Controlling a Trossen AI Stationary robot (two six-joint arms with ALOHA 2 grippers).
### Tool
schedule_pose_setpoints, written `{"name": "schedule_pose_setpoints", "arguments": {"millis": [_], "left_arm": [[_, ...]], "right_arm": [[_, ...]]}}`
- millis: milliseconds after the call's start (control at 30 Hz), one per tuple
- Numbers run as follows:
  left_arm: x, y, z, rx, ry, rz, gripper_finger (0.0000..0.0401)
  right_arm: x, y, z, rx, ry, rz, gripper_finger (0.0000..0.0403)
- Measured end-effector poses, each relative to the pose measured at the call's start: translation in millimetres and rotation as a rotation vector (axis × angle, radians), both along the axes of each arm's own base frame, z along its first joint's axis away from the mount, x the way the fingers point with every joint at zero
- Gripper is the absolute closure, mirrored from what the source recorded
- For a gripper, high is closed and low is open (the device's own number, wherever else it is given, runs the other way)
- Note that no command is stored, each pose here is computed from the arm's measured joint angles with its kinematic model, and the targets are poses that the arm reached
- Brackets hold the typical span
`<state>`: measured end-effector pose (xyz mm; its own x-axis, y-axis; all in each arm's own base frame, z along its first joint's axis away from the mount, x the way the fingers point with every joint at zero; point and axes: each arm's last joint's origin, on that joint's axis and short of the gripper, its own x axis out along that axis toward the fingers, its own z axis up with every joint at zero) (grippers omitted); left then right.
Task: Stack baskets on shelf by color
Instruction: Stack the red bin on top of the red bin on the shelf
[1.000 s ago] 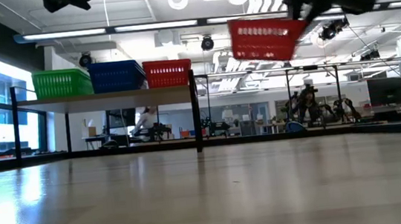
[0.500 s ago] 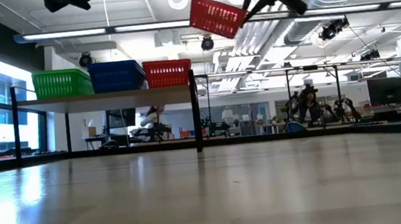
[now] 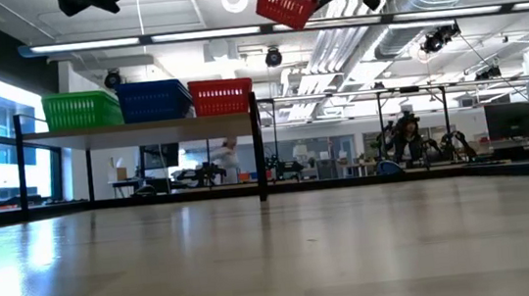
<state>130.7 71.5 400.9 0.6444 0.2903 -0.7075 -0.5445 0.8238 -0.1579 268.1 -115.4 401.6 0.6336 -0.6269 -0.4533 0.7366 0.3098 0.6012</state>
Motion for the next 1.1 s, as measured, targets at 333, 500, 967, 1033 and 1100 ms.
{"name": "schedule_pose_setpoints", "arguments": {"millis": [333, 500, 967, 1033, 1100], "left_arm": [[0, 0, 0, 0.01, 0.005, -0.01, 0.0299], [0, 0, 0, 0.015, 0.008, -0.006, 0.0299], [0, 0, 0, 0.015, 0.008, -0.006, 0.0299], [0, 0, 0, 0.015, 0.008, -0.006, 0.0299], [0, 0, 0, 0.015, 0.008, -0.006, 0.0299]], "right_arm": [[15, -49, 36, -0.105, -0.01, 0.023, 0.0403], [35, -64, 44, -0.095, -0.008, 0.067, 0.0403], [102, -72, 5, 0.146, 0.078, 0.209, 0.0403], [108, -73, -2, 0.183, 0.077, 0.227, 0.0403], [112, -74, -8, 0.213, 0.076, 0.249, 0.0403]]}}
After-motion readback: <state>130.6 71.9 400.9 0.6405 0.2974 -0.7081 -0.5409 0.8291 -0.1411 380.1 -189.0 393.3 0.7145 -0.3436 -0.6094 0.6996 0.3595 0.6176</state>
